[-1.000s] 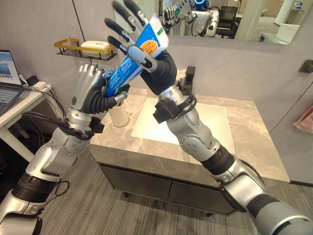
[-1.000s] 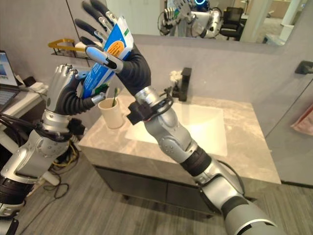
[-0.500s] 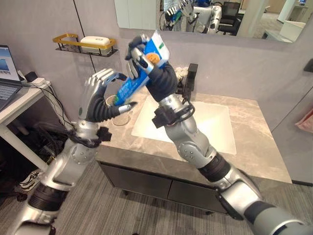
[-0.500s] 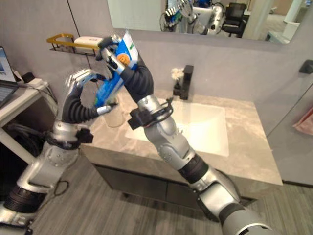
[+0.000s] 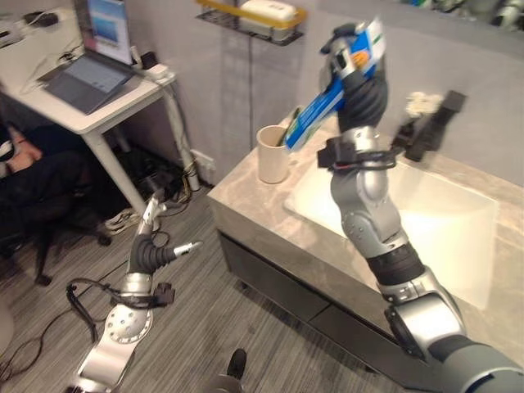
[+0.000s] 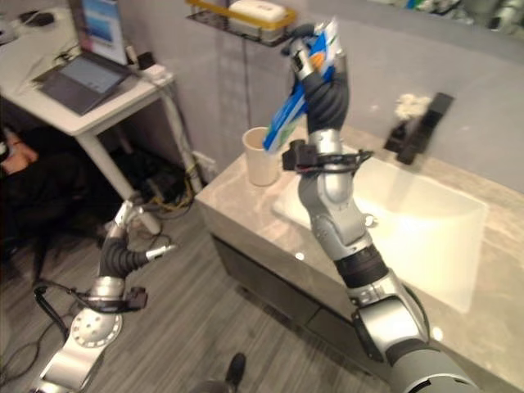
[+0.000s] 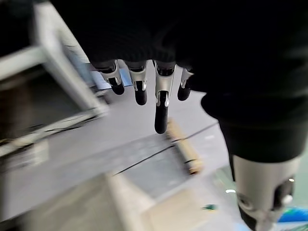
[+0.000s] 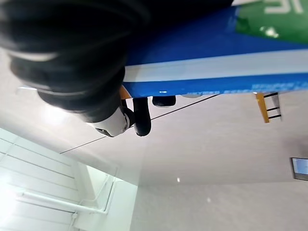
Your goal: Put brush and paste in cup on sink, flatten towel.
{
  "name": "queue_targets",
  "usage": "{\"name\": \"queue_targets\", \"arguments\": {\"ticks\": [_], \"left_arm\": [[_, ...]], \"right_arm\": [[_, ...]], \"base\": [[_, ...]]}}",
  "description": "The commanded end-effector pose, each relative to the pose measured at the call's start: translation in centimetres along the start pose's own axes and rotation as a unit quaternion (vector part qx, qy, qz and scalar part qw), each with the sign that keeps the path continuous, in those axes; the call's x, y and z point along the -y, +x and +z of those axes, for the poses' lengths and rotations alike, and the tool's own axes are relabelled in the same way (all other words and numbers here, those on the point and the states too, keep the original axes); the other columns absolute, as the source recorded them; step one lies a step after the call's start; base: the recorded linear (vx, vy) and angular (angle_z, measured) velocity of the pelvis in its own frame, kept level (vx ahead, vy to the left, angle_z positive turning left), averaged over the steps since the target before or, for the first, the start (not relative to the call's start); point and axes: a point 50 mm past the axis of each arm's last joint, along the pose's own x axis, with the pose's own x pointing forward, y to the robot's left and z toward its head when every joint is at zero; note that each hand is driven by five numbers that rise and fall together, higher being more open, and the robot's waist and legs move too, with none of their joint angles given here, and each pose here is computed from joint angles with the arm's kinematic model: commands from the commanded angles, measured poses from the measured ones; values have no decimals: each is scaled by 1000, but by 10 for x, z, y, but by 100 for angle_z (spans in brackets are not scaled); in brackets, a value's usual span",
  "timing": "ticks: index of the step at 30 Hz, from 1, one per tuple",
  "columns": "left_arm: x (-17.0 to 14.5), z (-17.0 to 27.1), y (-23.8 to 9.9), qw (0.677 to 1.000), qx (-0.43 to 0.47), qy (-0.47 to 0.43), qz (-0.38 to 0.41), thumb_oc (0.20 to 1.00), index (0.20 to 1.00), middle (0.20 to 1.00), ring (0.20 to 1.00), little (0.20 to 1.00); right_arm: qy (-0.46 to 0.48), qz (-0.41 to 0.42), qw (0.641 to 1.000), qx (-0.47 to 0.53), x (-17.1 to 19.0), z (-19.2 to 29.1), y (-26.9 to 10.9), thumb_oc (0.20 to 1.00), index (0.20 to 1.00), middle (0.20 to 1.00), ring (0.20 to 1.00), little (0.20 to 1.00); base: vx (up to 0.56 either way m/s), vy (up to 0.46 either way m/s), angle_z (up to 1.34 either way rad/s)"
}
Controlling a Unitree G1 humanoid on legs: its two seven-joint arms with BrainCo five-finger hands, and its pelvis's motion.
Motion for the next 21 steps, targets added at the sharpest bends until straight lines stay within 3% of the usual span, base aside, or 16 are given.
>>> {"name": "queue_targets", "arguments": {"ticks": [1,5,21], "left_arm": [[-8,-3,-5,998,-9,0,-66,1000,1000,1000,1000,1000],[-22,-37,-37,987,-135,-69,-56,1000,1000,1000,1000,1000],[-18,-30,-35,989,-117,-42,-79,1000,1000,1000,1000,1000]], "right_arm": [[-9,25,990,140,-16,55,32,200,200,200,200,200],[-48,26,985,163,-16,70,45,200,200,200,200,200],[-117,7,981,154,5,71,50,200,200,200,200,200]], "base": [[36,-8,29],[34,12,32],[16,9,8]]}}
